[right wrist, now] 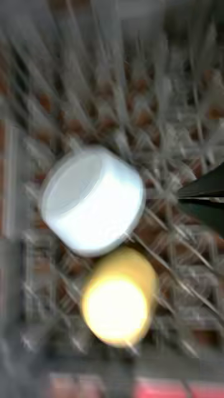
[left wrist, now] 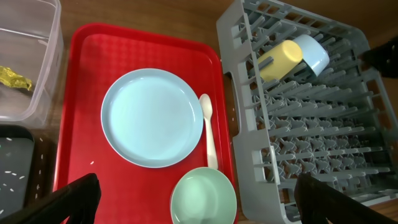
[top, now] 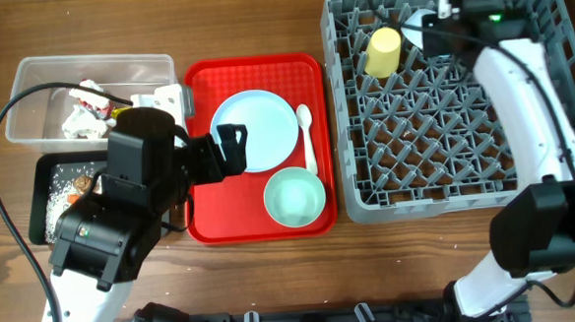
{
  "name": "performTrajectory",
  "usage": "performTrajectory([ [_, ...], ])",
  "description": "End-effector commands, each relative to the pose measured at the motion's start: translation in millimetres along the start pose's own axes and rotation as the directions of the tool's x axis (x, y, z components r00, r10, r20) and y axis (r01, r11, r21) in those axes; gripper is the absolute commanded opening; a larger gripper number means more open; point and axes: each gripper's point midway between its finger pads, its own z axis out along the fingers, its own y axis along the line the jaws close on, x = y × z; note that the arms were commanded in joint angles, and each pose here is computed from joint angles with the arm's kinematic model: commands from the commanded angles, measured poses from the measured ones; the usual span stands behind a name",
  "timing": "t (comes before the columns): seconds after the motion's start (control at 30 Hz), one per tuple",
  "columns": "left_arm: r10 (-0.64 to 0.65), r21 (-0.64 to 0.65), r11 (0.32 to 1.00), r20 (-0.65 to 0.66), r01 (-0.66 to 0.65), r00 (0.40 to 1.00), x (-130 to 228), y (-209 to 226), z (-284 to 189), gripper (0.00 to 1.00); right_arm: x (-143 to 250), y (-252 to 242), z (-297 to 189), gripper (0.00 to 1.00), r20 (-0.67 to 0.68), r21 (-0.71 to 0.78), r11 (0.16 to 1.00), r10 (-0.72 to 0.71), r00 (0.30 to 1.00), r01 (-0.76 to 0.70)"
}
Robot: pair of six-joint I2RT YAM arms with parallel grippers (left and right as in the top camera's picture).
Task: Sort waste into correct bins and load items into the dishwasher rack
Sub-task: 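Move the left gripper to the pale-green bowl and grasp its rim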
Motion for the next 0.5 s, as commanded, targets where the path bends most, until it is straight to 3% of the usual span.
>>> performTrajectory([
  [0.0,0.008,-0.012,1.0,0.016,-0.008,1.0,-5,1,-2,1.0,11,44,-16,0.1,-0.047,-0.325,0.944,0.042,0.998,-0.055],
  [0.3,0.008,-0.012,1.0,0.016,-0.008,1.0,-4,1,-2,1.0,55,46,-22,0.04,-0.229,-0.32,0.942,0.029,0.973,-0.104],
  [0.4,0.011,-0.002,1.0,0.061,-0.011,0.998,-15,-2,-2,1.0,64,47,-24,0.04,-0.294,-0.296,0.936,0.099,0.951,-0.189],
  [0.47,0.011,0.001,1.0,0.065,-0.011,0.998,-16,-3,-2,1.0,73,47,-27,0.14,-0.344,-0.276,0.929,0.145,0.928,-0.248],
])
